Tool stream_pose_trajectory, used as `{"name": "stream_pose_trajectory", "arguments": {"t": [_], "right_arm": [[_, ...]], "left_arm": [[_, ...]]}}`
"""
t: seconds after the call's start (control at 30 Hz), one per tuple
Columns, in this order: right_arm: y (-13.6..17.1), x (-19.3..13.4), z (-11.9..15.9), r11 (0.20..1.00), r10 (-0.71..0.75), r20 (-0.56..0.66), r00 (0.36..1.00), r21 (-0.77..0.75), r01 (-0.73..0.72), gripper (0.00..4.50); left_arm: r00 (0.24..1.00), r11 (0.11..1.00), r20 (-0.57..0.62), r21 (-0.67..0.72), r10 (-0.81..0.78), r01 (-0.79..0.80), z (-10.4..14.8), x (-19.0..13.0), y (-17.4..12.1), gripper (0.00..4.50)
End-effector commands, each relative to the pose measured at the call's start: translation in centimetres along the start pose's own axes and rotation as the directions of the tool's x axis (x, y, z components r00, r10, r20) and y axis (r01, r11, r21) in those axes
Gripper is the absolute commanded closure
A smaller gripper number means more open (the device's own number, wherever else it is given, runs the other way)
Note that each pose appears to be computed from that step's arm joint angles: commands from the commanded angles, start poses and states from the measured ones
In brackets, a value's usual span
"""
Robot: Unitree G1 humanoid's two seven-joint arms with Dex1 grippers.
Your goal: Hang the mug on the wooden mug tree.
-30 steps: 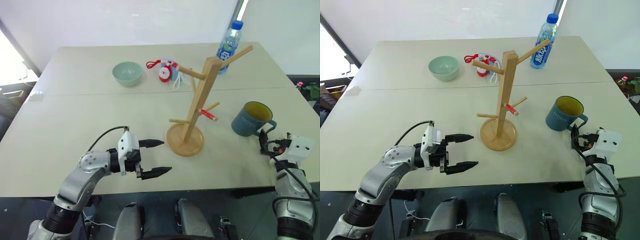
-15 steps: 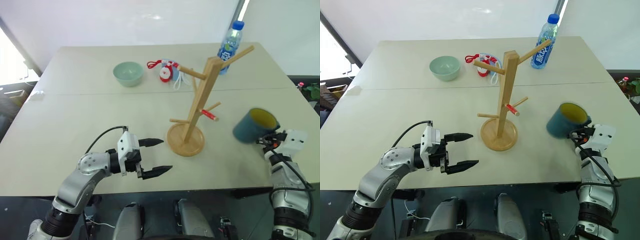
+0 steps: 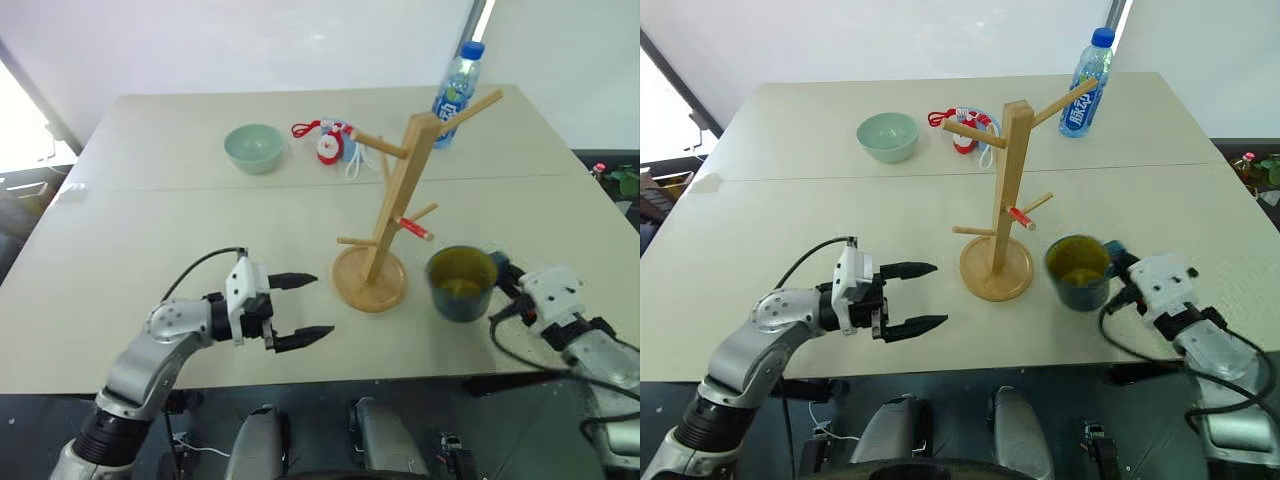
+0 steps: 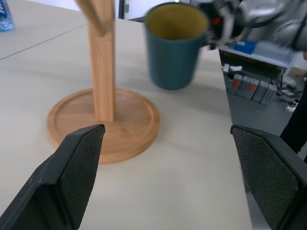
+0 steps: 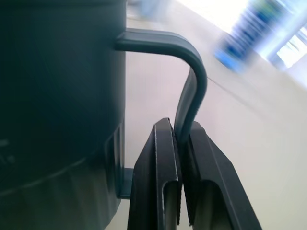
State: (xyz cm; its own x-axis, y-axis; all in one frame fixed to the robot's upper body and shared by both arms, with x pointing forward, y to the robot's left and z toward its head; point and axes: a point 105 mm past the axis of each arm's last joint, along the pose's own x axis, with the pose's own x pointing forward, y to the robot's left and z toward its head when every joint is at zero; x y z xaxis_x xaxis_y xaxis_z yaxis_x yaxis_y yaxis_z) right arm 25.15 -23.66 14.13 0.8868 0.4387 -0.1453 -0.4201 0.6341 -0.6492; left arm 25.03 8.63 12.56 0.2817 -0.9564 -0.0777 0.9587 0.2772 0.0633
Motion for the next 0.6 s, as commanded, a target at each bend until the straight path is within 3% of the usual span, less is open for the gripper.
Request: {"name": "stream_pose_trajectory", "arguments": {"t": [0.03,0.27,0.6], "right_arm": [[0.1,-0.1,4.1,0.994,0.048,0.099,0.994,-0.099,-0.038,4.48],[0.1,0.4,9.5,0.981,0.063,0.216,0.974,-0.195,-0.02,4.48],[-0.2,0.8,12.0,0.972,0.083,0.228,0.97,-0.231,-0.029,4.48]], "left_arm": [[0.999,1.0,0.051,0.03,0.007,-0.008,1.1,-0.3,0.9,0.0],[0.998,0.998,0.06,0.054,0.019,-0.022,1.3,-0.6,2.1,0.0],[0.986,0.999,0.165,0.037,-0.02,0.014,4.9,-1.4,2.4,0.0]]}}
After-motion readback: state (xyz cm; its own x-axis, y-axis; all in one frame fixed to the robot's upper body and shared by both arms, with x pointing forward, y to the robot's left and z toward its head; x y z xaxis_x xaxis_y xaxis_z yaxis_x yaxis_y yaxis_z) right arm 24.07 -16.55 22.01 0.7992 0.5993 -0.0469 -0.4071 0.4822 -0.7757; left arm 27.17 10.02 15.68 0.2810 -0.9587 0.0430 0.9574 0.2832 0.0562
